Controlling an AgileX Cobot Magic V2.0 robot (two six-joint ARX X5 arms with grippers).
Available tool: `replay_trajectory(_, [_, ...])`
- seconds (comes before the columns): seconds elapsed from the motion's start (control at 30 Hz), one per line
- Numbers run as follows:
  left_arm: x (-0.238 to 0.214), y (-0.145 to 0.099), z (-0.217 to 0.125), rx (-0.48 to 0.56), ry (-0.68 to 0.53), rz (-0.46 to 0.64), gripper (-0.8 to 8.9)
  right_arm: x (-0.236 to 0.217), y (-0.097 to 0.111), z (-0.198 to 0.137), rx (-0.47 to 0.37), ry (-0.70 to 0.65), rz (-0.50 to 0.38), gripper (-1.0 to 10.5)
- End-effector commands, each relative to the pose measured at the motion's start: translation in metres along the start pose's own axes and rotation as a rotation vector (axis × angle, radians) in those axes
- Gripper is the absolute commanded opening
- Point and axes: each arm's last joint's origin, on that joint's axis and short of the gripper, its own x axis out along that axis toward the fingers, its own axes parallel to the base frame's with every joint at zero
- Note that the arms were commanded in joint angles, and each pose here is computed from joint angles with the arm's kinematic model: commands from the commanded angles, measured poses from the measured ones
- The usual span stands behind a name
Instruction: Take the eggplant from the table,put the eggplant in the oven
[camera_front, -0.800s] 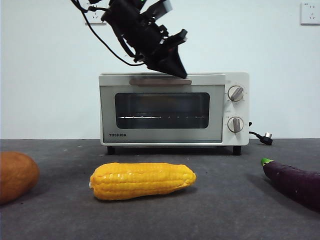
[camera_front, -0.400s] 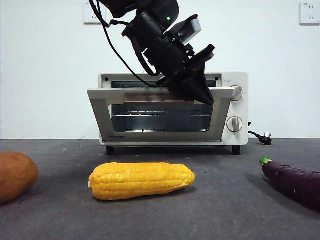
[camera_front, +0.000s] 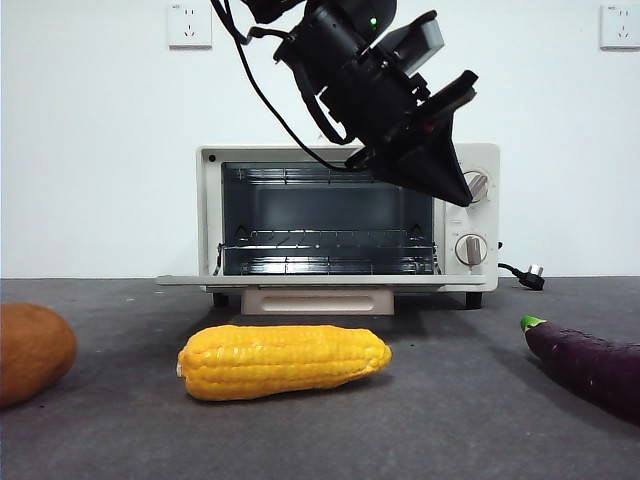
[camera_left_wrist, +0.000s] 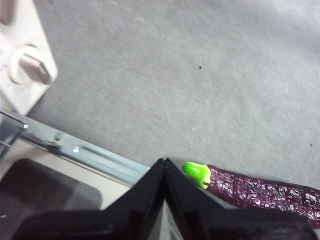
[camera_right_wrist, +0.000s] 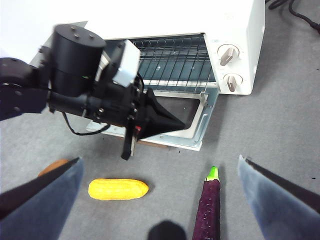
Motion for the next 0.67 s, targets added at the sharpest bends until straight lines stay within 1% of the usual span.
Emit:
replay_trajectory(0.03, [-0.007,0.000,0.002,-0.005,-0.015,0.006,-0.06,-0.002,0.001,0.001,-0.015,-0.011,0.004,6.0])
replay_trajectory(0.13, [-0.028,0.004,0.010,-0.010,-0.056,0.046,-0.06,-0.002,0.001,0.001,-0.012,-0.006,0.004,6.0])
replay_trajectory(0.2, [-0.053,0.009,0.018,-0.026,-0.098,0.099,-0.06,-0.002,0.001,-0.001,-0.006,0.007,0.004,6.0])
replay_trajectory(0.27, [-0.086,0.013,0.026,-0.031,-0.150,0.151,-0.06,-0.002,0.001,-0.002,-0.002,0.020,0.003,6.0])
replay_trajectory(0.37, [-0.149,0.017,0.034,-0.069,-0.243,0.228,-0.06,-0.002,0.001,-0.003,0.002,0.032,0.003,6.0])
replay_trajectory(0.53, [-0.259,0.007,0.027,-0.100,-0.351,0.370,-0.06,-0.002,0.001,-0.003,0.002,0.033,0.003,6.0])
replay_trajectory(0.67, [-0.326,-0.008,0.009,-0.131,-0.395,0.483,-0.06,-0.001,0.002,-0.003,-0.003,0.036,0.009,6.0])
